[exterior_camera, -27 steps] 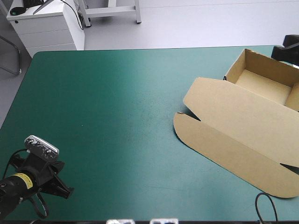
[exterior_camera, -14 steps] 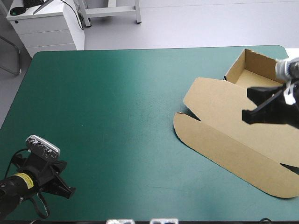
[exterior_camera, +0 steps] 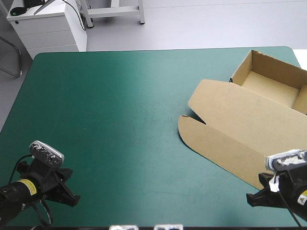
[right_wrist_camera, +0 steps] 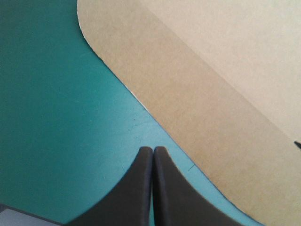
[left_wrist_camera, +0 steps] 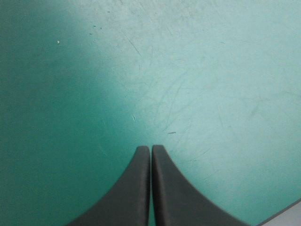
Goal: Fold the box
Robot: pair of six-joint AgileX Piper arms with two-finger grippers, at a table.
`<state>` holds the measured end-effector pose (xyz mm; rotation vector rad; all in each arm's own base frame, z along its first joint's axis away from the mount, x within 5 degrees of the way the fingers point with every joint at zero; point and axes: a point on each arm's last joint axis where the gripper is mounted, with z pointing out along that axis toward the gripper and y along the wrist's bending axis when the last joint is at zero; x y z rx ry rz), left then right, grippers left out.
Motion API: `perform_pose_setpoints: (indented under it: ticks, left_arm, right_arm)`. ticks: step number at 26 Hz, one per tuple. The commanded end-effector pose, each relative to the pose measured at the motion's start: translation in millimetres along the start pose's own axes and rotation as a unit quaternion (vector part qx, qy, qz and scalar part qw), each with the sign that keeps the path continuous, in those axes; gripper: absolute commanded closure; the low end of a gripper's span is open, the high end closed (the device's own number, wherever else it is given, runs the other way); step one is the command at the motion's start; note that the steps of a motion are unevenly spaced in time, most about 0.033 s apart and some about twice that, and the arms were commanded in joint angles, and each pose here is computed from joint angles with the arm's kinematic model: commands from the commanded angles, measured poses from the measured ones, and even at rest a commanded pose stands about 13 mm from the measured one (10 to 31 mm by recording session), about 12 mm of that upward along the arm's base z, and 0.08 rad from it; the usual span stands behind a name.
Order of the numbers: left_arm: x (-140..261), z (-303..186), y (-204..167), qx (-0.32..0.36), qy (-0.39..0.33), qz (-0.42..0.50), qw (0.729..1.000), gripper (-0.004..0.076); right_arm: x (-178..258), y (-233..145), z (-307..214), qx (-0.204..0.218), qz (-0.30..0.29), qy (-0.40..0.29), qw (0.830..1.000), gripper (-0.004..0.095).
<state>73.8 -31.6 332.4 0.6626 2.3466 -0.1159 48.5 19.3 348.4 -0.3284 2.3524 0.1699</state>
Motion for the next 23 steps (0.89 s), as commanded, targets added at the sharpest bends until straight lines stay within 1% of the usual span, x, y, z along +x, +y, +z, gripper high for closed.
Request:
perform_pose_setpoints:
  ticks: [1, 2, 3, 6, 9, 17, 23]
  left_arm:
    - [2, 8, -3, 0.011, -0.02, -0.006, 1.0, 0.0731]
    - [5, 11, -3, 0.012, -0.014, -0.006, 1.0, 0.0731]
    - [13, 18, -5, 0.013, -0.003, -0.007, 1.0, 0.0731]
    - [23, 28, -7, 0.016, -0.004, -0.009, 1.0, 0.0731]
    - [30, 33, -9, 0.025, -0.011, -0.013, 1.0, 0.0731]
    - [41, 40, -12, 0.032, -0.016, -0.019, 0.999, 0.0731]
    - [41, 40, -12, 0.033, -0.016, -0.019, 0.999, 0.0731]
  right_arm:
    - [20, 2, 4, 0.007, -0.004, -0.044, 0.999, 0.0926]
    - [25, 3, 5, 0.008, -0.004, -0.049, 0.999, 0.0926]
    - [33, 4, 4, 0.013, -0.009, -0.069, 0.997, 0.0926]
    - [46, 6, 3, 0.022, -0.023, -0.109, 0.994, 0.0926]
    - [57, 6, 11, 0.021, -0.023, -0.102, 0.994, 0.0926]
    - [64, 5, 25, 0.017, -0.021, -0.079, 0.996, 0.0926]
    - [64, 4, 27, 0.02, -0.021, -0.086, 0.996, 0.0926]
